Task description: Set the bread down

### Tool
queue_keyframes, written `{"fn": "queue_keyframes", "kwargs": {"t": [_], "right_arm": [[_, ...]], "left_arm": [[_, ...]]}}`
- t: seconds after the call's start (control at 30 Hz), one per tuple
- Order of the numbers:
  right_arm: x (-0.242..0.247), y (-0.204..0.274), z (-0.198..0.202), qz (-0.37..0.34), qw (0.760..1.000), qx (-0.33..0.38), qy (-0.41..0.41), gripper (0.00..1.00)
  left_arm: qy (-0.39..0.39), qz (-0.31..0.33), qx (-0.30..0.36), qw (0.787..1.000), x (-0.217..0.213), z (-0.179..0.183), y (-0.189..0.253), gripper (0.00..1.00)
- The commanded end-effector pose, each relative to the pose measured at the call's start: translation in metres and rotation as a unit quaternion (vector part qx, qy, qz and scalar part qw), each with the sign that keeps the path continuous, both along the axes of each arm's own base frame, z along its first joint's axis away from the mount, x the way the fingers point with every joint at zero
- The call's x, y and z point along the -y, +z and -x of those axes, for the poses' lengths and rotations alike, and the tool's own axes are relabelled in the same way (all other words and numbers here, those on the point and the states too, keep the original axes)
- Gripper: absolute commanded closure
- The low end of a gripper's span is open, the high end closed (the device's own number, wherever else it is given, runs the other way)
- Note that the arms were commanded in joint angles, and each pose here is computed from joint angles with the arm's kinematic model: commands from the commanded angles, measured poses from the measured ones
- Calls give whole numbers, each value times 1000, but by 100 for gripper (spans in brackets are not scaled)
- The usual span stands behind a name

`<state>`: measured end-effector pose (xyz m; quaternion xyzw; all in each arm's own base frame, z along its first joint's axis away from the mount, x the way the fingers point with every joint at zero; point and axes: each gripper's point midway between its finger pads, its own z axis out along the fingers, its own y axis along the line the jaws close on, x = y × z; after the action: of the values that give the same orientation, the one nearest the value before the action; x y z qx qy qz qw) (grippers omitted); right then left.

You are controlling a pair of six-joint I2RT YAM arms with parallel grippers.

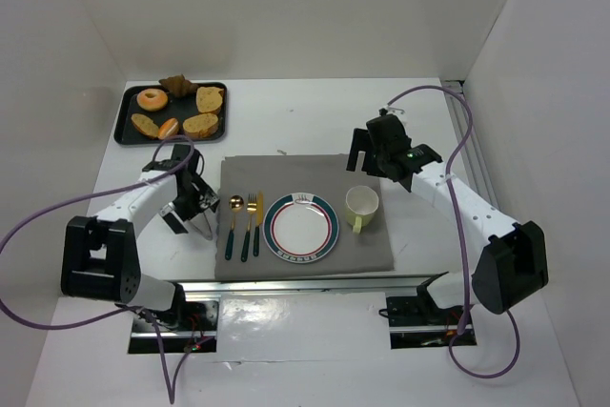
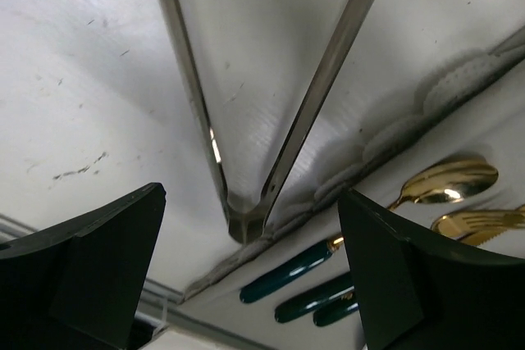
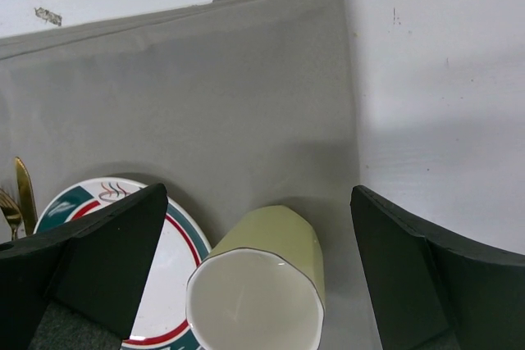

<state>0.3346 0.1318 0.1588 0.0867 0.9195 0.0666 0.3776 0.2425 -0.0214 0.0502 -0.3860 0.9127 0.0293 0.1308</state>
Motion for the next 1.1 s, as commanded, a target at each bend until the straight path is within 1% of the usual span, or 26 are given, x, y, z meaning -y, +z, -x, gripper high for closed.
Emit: {"fn": "queue_keyframes", "kwargs": {"t": [0.0, 0.1, 0.2, 0.27, 0.3, 0.33, 0.43, 0.47, 0.5, 0.57, 0.6, 0.63, 0.67, 0.7, 0.73, 0.8, 0.83, 0.87, 0.9, 0.93, 0.97, 1.07], "right_arm": [[6, 15, -3, 1, 1000, 28, -7, 0], [6, 15, -3, 1, 1000, 28, -7, 0], [6, 12, -3, 3, 1000, 24, -7, 0], [3, 16, -4, -2, 1000, 27, -3, 0], [3, 16, -4, -2, 1000, 27, -3, 0], [3, 16, -4, -2, 1000, 27, -3, 0], [4, 12, -3, 0, 1000, 22, -3, 0], [3, 13, -4, -2, 1000, 27, -3, 0], [2, 13, -4, -5, 1000, 25, 0, 0], [0, 9, -4, -6, 1000, 19, 3, 0], [-2, 9, -3, -9, 1000, 18, 6, 0], [-2, 9, -3, -9, 1000, 18, 6, 0], [-3, 9, -5, -8, 1000, 17, 6, 0], [-3, 9, -5, -8, 1000, 17, 6, 0], [-4, 14, -8, -11, 1000, 22, 6, 0], [-3, 14, -8, -8, 1000, 23, 9, 0], [-3, 14, -8, -8, 1000, 23, 9, 0], [-3, 14, -8, -8, 1000, 23, 9, 0], [-4, 16, -10, -10, 1000, 28, 9, 0], [-5, 14, -12, -10, 1000, 28, 9, 0], [-7, 11, -11, -12, 1000, 22, 14, 0], [-10, 12, -13, -15, 1000, 21, 17, 0]], "left_arm": [[-3, 5, 7, 1000, 2, -8, -13, 0], [11, -2, 2, 1000, -7, -9, -21, 0], [29, -10, 14, 999, -14, -21, -24, 0], [32, -26, 25, 999, -23, -28, -26, 0], [38, -26, 26, 999, -26, -32, -25, 0], [36, -39, 22, 998, -31, -34, -30, 0], [55, -40, 24, 997, -41, -46, -31, 0], [55, -40, 13, 998, -41, -44, -36, 0], [62, -40, 25, 997, -46, -50, -33, 0], [61, -34, 35, 997, -44, -57, -36, 4], [66, -33, 30, 997, -44, -57, -39, 6], [70, -33, 30, 997, -46, -56, -39, 14], [71, -37, 30, 996, -48, -56, -38, 19], [72, -37, 39, 996, -48, -59, -30, 25], [74, -43, 47, 995, -51, -61, -23, 38], [76, -51, 52, 994, -53, -58, -9, 50], [79, -58, 80, 992, -56, -64, 12, 55], [76, -66, 91, 991, -59, -65, 23, 63], [68, -69, 93, 991, -60, -62, 33, 65], [62, -76, 113, 989, -59, -67, 51, 67], [56, -82, 137, 986, -59, -68, 70, 67], [21, -108, 173, 979, -63, -73, 110, 67]]}}
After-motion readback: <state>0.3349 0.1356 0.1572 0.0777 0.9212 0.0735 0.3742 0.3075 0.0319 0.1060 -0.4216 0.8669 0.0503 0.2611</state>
